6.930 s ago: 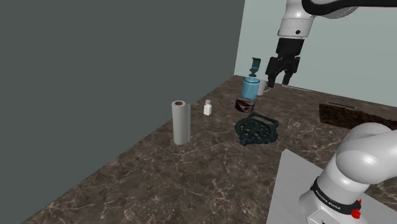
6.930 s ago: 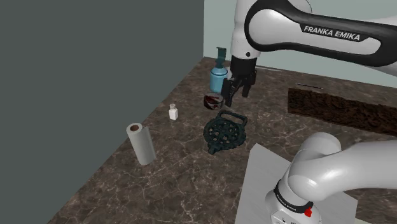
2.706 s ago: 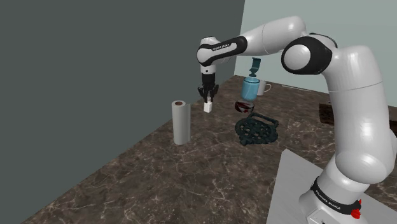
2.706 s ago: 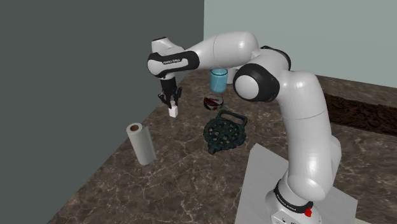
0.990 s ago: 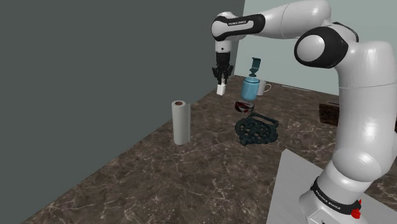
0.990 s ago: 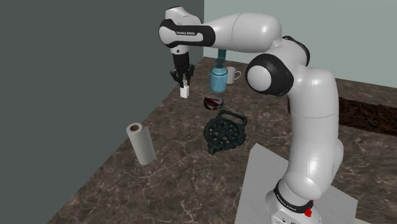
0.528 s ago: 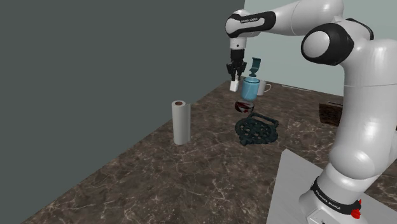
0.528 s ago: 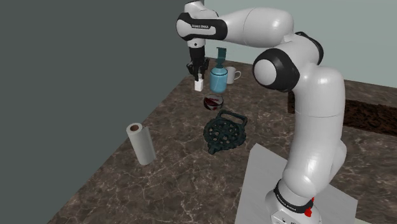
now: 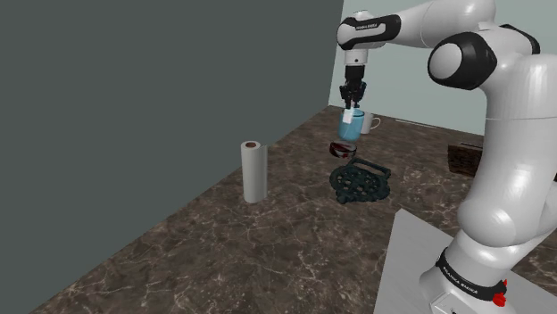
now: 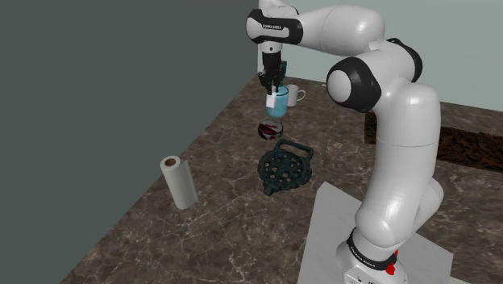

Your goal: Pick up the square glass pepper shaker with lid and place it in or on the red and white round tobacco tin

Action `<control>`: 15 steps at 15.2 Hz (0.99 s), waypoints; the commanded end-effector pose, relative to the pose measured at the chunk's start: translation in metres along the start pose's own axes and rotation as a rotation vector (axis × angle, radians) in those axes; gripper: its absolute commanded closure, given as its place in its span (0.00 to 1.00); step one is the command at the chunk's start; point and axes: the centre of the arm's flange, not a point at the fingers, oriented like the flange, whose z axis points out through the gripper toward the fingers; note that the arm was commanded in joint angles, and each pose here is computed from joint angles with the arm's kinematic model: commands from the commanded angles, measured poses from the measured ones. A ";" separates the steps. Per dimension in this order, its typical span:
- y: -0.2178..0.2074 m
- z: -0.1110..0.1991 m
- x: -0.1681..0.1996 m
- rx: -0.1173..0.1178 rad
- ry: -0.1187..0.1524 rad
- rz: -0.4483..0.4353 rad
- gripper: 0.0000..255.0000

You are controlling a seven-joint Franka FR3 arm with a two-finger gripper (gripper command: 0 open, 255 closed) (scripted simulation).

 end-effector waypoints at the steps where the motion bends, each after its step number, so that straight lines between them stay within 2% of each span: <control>1: 0.006 0.008 -0.001 0.000 0.000 -0.002 1.00; 15: 0.007 0.081 0.010 0.000 0.000 -0.002 1.00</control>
